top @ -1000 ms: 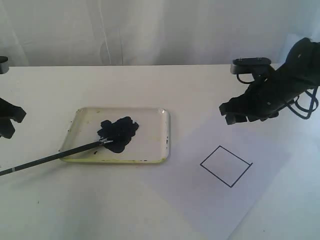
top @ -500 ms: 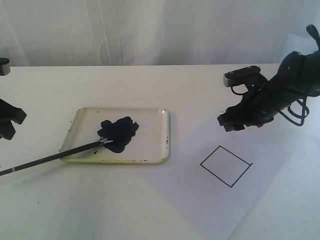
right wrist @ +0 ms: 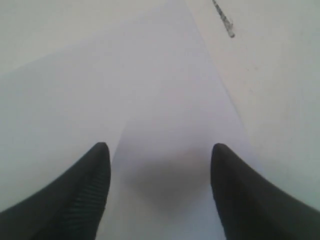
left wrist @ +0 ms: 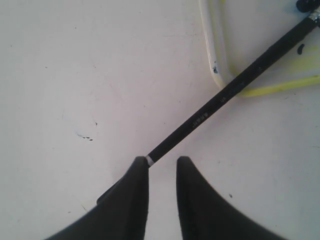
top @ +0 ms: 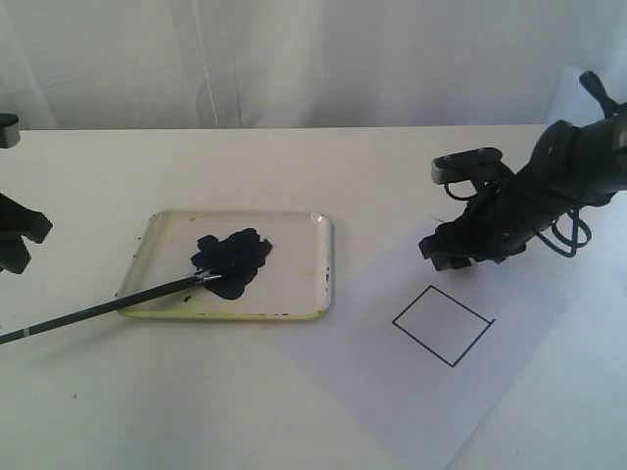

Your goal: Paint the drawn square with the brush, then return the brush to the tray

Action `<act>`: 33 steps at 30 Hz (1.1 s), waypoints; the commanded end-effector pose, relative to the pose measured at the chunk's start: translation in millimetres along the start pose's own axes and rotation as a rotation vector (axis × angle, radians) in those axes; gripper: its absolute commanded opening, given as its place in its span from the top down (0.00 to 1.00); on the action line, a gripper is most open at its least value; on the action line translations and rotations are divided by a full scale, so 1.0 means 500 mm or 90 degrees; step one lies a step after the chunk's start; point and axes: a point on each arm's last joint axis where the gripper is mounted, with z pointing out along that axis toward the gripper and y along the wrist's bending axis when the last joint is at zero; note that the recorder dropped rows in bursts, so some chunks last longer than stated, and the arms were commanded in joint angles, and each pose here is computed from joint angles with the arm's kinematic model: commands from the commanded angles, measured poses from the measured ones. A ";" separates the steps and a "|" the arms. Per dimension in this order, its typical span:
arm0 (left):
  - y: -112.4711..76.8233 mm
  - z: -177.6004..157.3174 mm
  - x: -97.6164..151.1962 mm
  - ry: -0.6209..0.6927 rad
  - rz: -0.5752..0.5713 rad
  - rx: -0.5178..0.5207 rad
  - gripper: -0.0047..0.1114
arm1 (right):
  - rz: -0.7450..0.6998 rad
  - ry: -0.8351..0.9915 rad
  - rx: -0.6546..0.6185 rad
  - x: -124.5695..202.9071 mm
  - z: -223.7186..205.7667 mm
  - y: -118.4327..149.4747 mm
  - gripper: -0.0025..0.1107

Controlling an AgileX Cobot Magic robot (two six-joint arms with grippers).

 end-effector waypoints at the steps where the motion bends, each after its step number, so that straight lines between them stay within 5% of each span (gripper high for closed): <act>1: -0.005 -0.004 -0.001 -0.001 0.002 0.007 0.73 | -0.004 -0.001 0.004 0.001 0.012 -0.003 0.49; 10: -0.006 -0.004 0.001 0.009 0.039 0.011 0.72 | -0.003 -0.002 0.006 0.002 0.015 -0.004 0.49; 15: -0.017 0.005 0.014 0.038 0.082 0.025 0.44 | -0.003 -0.008 0.010 0.000 0.015 -0.005 0.49; 20: -0.045 0.063 0.033 0.050 0.214 -0.022 0.43 | -0.064 -0.004 0.010 0.001 0.015 -0.005 0.49; 33: -0.039 0.140 0.028 0.084 0.273 -0.002 0.35 | -0.063 0.002 0.005 0.003 0.015 -0.003 0.49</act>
